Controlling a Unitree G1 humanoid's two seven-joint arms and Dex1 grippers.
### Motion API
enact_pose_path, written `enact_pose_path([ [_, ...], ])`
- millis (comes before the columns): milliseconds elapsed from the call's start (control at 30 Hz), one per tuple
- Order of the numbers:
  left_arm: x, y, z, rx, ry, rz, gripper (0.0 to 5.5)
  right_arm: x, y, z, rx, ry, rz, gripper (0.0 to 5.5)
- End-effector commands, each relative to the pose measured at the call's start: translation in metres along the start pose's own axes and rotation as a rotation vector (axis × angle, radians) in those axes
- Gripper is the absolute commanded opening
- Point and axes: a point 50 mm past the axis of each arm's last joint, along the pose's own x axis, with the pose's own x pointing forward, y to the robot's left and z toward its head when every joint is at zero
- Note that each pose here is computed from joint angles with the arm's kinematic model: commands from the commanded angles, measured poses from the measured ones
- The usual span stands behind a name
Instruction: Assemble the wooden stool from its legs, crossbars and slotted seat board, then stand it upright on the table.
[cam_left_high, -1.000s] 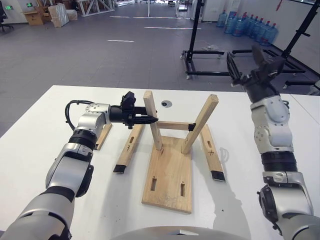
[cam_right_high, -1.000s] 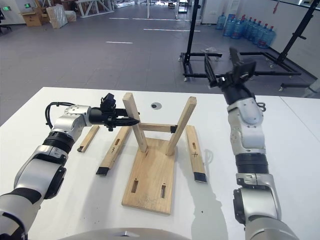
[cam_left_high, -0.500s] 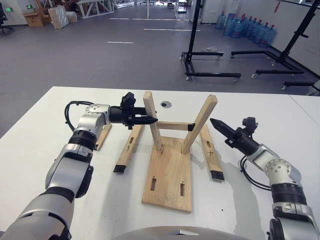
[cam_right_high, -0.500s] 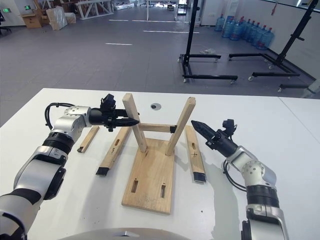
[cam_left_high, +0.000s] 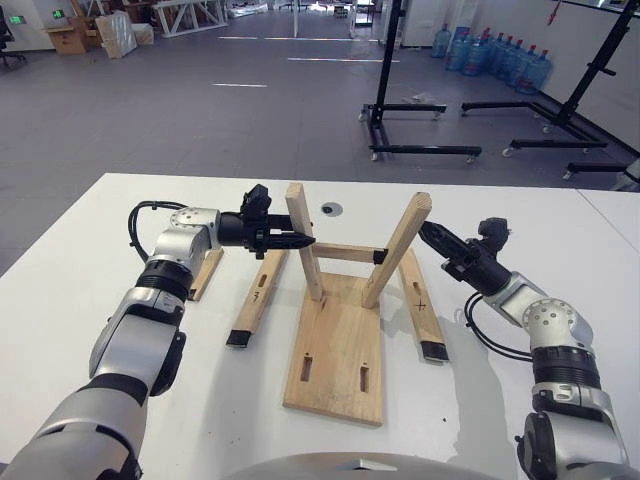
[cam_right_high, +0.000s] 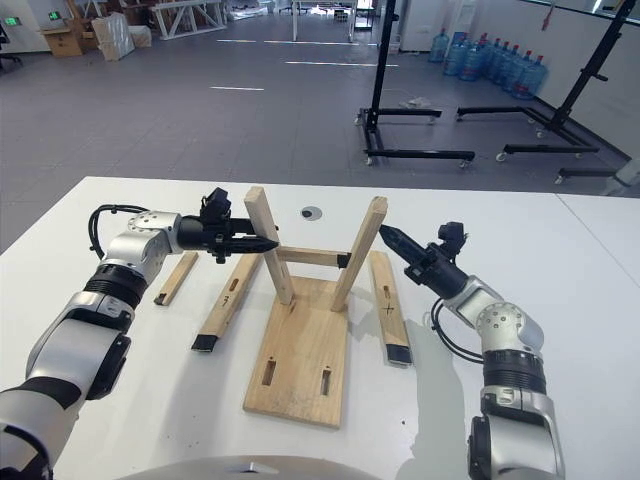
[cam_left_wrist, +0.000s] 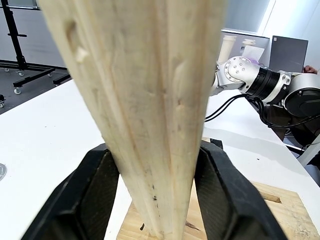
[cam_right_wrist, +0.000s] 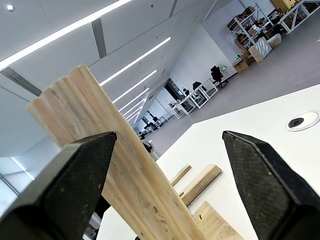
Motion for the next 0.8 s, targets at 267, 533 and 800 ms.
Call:
enact_pose_path([
  [267,0.039,-0.042,-0.075,-0.072,0.428,-0.217,2.11,0.043,0.008,-0.023,-0.087,0.217,0.108,3.92],
  [533,0.052,-0.048,-0.069,-0.036,0.447,-0.229,2.11,0.059,0.009,-0.037,-0.121,0.261,0.132,3.92],
  [800,0.065,-0.050,-0.058,-0.035,0.410,-0.235,2.11,0.067,0.009,-0.059,-0.181,0.348,0.139,3.92],
])
